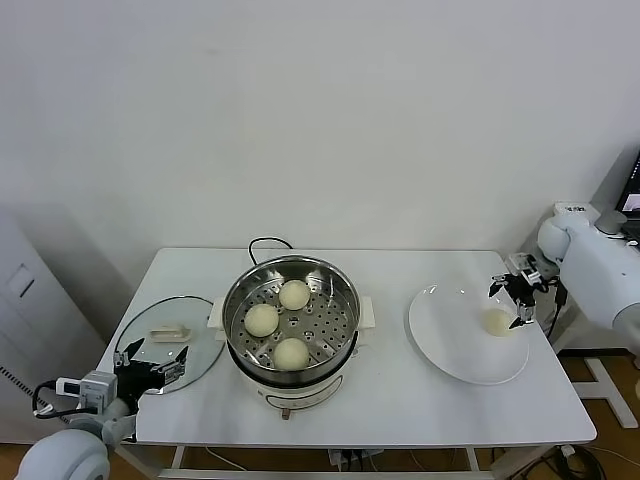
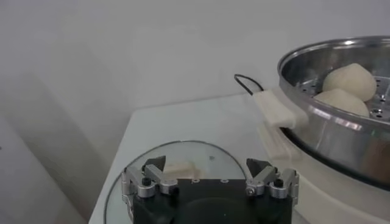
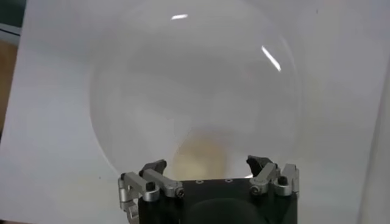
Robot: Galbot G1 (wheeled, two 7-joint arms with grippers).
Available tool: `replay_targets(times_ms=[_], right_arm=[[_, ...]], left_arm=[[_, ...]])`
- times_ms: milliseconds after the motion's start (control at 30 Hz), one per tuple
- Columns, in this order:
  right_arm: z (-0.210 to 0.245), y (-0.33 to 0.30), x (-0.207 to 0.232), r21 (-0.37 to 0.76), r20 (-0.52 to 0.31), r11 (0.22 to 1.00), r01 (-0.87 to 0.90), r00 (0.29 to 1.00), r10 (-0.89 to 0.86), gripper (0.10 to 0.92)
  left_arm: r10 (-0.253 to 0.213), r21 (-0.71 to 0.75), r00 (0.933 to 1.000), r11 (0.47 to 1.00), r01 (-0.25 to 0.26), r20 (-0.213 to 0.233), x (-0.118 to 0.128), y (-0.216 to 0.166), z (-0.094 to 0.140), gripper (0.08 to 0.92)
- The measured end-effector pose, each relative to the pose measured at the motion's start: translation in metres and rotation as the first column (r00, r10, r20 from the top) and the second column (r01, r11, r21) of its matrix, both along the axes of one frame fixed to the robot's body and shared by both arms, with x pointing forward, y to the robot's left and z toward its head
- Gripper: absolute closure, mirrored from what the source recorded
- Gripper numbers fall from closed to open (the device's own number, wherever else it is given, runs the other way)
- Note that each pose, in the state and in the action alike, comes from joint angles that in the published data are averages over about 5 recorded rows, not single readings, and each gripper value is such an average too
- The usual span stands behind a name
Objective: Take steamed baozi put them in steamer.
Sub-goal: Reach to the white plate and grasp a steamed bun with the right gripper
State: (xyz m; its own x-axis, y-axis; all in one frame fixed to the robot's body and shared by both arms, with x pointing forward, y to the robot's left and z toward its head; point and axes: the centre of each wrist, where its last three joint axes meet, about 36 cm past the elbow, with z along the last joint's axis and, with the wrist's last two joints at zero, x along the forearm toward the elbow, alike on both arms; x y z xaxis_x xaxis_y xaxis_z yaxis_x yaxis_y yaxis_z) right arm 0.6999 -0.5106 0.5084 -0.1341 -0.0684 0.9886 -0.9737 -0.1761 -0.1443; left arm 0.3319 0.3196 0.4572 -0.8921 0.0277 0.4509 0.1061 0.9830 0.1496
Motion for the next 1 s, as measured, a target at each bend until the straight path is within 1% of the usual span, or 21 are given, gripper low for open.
replay_targets(times_ms=[367, 467, 567, 800, 900, 1000], right_arm=[[-0.031, -0.008, -0.007, 0.005, 0.035, 0.999, 0.044, 0.998, -0.044, 0.200], [-0.036, -0.008, -0.008, 0.009, 0.042, 0.998, 0.054, 0.998, -0.055, 0.216], [-0.041, -0.008, -0.008, 0.015, 0.045, 0.998, 0.065, 0.997, -0.066, 0.280], [-0.046, -0.009, -0.008, 0.033, 0.041, 0.995, 0.094, 0.995, -0.095, 0.469], [-0.046, -0.011, -0.008, 0.036, 0.031, 0.994, 0.107, 0.994, -0.108, 0.510], [-0.044, -0.013, -0.008, 0.039, 0.021, 0.992, 0.117, 0.993, -0.118, 0.523]], left_arm=[[-0.009, 0.000, 0.9999, 1.000, 0.009, -0.007, 0.000, -0.003, -0.002, 0.177], [-0.010, 0.000, 0.9999, 1.000, 0.010, -0.009, -0.001, -0.003, -0.002, 0.177], [-0.010, 0.000, 0.9999, 1.000, 0.010, -0.010, -0.001, -0.003, -0.003, 0.177], [-0.011, -0.001, 0.9999, 1.000, 0.011, -0.011, -0.002, -0.004, -0.003, 0.177], [-0.012, -0.002, 0.9999, 1.000, 0.012, -0.011, -0.003, -0.004, -0.003, 0.177], [-0.010, 0.000, 0.9999, 1.000, 0.010, -0.012, -0.003, -0.004, -0.002, 0.177]])
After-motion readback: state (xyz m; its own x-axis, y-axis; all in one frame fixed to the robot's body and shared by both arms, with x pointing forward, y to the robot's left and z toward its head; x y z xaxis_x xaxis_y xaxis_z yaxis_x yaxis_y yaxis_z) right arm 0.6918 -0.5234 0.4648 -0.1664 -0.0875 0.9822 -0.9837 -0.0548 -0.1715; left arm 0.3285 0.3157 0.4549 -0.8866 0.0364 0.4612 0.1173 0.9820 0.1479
